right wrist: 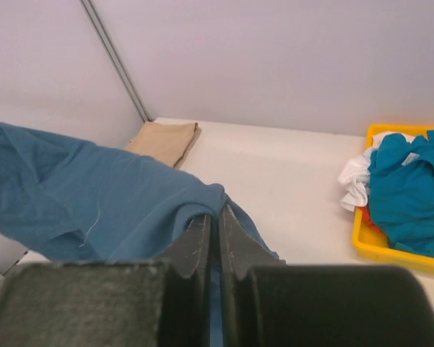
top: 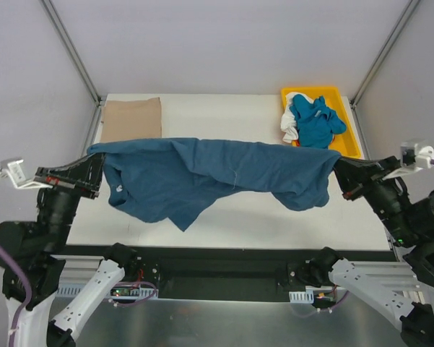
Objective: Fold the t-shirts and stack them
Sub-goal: Flatten out the tshirt
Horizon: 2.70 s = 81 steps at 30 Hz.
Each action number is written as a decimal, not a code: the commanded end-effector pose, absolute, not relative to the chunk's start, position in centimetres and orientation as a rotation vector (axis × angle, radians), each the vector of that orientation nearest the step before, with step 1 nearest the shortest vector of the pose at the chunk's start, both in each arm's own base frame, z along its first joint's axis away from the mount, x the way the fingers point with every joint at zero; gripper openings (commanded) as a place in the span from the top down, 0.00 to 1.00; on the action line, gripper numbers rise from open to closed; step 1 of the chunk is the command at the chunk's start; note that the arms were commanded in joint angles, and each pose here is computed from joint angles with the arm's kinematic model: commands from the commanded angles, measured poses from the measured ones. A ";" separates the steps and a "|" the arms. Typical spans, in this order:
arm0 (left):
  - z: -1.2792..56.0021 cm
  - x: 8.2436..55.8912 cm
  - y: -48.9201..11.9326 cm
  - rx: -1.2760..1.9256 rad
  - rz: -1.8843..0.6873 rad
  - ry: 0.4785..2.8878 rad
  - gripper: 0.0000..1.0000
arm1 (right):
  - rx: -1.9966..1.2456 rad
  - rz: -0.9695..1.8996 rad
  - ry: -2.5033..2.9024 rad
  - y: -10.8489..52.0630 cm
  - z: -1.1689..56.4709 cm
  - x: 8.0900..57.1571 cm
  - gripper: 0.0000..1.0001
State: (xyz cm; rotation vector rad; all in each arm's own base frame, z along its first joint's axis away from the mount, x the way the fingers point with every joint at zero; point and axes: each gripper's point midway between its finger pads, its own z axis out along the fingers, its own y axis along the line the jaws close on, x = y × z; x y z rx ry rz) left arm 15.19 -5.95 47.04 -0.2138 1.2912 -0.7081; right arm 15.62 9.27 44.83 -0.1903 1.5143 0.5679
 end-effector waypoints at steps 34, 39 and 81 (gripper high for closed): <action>13.9 31.9 -7.2 -0.632 -0.423 2.342 0.01 | 0.133 -0.226 2.514 5.8 14.3 32.1 0.03; 10.9 25.8 -9.6 -0.678 -0.632 2.412 0.01 | 0.154 -0.169 2.483 5.4 14.2 29.9 0.03; 3.5 23.3 -9.8 -0.778 -0.501 2.665 0.71 | 0.178 -0.126 2.538 4.3 11.4 28.0 0.03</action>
